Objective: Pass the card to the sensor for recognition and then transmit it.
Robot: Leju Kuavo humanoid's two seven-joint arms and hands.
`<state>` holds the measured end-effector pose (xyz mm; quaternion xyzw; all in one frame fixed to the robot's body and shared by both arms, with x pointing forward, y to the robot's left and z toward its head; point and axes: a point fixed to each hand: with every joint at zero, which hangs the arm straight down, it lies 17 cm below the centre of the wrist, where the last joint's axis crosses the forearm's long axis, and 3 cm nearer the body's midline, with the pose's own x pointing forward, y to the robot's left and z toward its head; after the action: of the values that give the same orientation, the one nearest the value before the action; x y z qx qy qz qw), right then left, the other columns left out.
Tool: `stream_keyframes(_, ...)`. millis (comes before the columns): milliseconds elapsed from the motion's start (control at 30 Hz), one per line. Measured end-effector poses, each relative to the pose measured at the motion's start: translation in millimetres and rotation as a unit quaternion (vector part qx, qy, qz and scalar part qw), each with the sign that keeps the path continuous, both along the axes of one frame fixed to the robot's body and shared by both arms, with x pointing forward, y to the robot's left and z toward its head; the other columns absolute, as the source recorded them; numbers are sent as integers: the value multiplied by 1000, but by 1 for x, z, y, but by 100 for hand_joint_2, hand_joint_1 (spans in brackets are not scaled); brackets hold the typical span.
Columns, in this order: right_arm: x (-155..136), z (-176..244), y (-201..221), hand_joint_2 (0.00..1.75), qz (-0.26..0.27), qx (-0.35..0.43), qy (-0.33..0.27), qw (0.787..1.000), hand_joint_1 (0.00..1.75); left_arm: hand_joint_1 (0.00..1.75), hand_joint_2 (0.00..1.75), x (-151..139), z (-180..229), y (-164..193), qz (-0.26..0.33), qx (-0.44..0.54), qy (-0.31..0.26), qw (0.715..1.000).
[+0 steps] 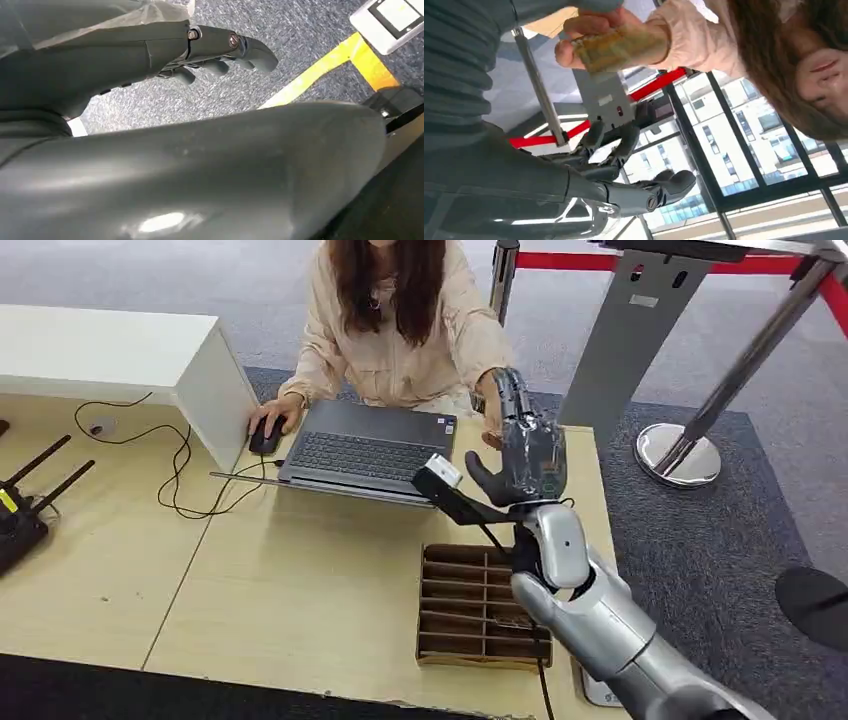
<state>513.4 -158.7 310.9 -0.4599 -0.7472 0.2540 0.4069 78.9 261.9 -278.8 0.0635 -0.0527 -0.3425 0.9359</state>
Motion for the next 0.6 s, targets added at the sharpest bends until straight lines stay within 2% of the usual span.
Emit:
stream_keyframes(267, -19, 15, 10, 175, 16, -1, -38, 999, 0, 0, 0, -1, 0, 2, 2, 5, 3, 1000)
stream_keyframes(600, -77, 65, 36, 175, 62, 5, -137, 989, 0, 0, 0, -3, 0, 5, 4, 12, 8, 1000)
